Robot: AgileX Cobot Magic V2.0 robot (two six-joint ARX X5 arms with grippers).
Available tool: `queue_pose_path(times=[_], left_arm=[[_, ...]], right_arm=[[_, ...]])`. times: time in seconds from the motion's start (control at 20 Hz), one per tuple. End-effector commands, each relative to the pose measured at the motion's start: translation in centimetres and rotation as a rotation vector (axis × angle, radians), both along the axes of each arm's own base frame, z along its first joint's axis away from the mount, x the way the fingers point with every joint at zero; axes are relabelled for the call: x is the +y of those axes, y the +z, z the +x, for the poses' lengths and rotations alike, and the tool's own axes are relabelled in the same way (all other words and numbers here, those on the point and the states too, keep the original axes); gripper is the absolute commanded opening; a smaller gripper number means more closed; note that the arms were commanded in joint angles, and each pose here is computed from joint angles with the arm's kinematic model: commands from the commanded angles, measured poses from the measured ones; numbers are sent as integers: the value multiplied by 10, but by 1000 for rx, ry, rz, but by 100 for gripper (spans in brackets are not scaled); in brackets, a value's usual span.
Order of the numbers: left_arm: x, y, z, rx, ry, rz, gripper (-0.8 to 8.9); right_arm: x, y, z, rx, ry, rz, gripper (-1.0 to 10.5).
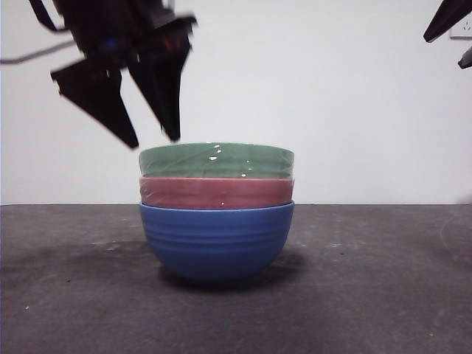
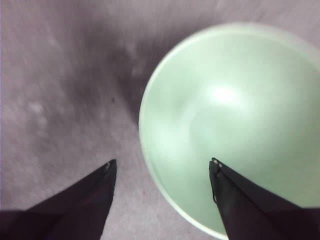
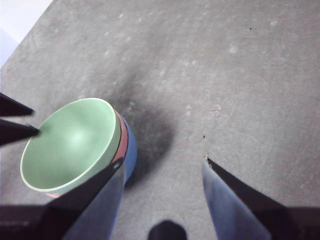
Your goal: Pick up the green bowl on the top,put the green bowl on the left,pick up the red bowl in the middle,put the red bowl on the right
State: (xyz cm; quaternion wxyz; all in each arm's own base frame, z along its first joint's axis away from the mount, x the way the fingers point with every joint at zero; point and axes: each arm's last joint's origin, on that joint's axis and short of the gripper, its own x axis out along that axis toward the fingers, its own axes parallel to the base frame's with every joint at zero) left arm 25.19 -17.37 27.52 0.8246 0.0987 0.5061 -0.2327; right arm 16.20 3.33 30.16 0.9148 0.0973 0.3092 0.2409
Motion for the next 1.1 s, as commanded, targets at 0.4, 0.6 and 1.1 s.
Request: queue_pose_path(times=[0.4, 0.6, 1.1], left_arm=[[-8, -18, 6, 50, -22, 43, 19], [-8, -18, 6, 49, -21, 44, -9], [-10, 12, 13, -19, -7, 15, -9]], right_arm=[[0, 1, 0, -2, -4, 2, 252], [0, 1, 0, -2, -4, 2, 252], [0, 1, 0, -2, -4, 2, 252]])
